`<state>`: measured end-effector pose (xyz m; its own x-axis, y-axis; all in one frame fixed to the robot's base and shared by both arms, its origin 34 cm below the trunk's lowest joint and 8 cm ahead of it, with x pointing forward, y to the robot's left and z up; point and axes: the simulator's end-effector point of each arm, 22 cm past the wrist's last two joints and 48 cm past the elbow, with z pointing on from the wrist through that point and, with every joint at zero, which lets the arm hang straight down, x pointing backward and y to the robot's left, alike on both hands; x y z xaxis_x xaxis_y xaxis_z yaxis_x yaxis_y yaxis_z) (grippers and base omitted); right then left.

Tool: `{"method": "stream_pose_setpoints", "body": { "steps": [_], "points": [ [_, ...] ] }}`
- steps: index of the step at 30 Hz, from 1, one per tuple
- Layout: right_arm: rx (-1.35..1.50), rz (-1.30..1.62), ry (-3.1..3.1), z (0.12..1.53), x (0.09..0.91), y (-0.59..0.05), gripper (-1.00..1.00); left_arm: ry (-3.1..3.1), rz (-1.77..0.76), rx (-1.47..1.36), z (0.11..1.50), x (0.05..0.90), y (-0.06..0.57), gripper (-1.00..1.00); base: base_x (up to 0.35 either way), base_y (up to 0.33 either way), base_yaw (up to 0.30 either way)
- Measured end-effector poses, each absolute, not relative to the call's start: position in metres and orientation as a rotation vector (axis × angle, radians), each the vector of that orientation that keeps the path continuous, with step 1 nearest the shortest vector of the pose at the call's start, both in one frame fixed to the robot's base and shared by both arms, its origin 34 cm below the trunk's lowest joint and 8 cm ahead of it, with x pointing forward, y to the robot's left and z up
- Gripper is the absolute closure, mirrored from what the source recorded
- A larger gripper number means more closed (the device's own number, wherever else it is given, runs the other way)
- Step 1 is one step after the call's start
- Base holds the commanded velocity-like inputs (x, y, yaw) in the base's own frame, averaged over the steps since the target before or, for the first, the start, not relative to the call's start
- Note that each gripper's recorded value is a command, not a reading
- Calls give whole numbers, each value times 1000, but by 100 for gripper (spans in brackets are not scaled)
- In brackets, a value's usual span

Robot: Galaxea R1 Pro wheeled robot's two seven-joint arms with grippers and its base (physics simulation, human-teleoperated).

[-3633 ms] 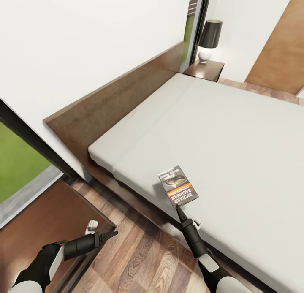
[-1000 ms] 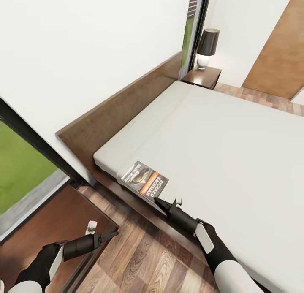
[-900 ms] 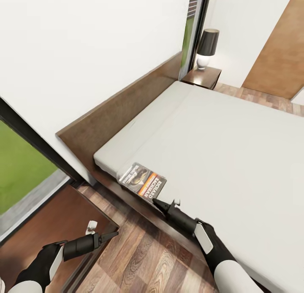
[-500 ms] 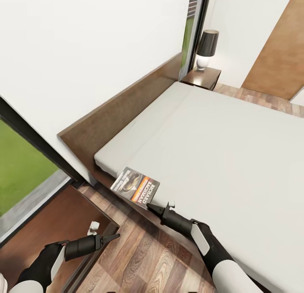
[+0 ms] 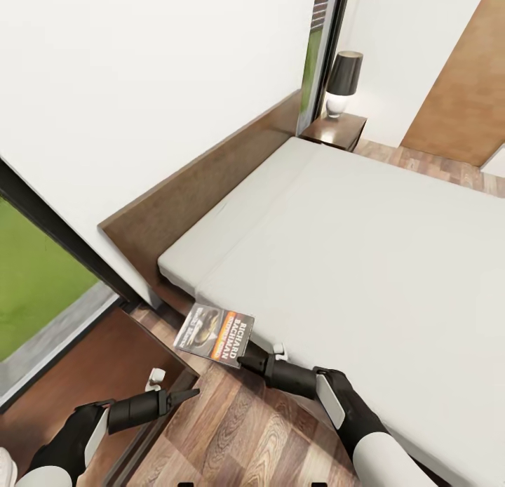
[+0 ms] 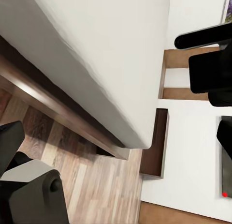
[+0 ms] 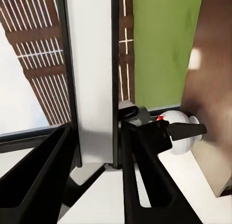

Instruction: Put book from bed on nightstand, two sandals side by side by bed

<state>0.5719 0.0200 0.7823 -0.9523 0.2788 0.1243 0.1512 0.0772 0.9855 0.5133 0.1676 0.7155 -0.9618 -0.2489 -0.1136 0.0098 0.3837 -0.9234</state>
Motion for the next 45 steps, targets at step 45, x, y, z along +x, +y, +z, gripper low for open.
{"method": "stream_pose_setpoints", "body": {
  "steps": [45],
  "points": [
    [442,2016,2228,789,570,20,100,2404,-1613,-217,724,511,168,-100,0,0,150]
  ]
}}
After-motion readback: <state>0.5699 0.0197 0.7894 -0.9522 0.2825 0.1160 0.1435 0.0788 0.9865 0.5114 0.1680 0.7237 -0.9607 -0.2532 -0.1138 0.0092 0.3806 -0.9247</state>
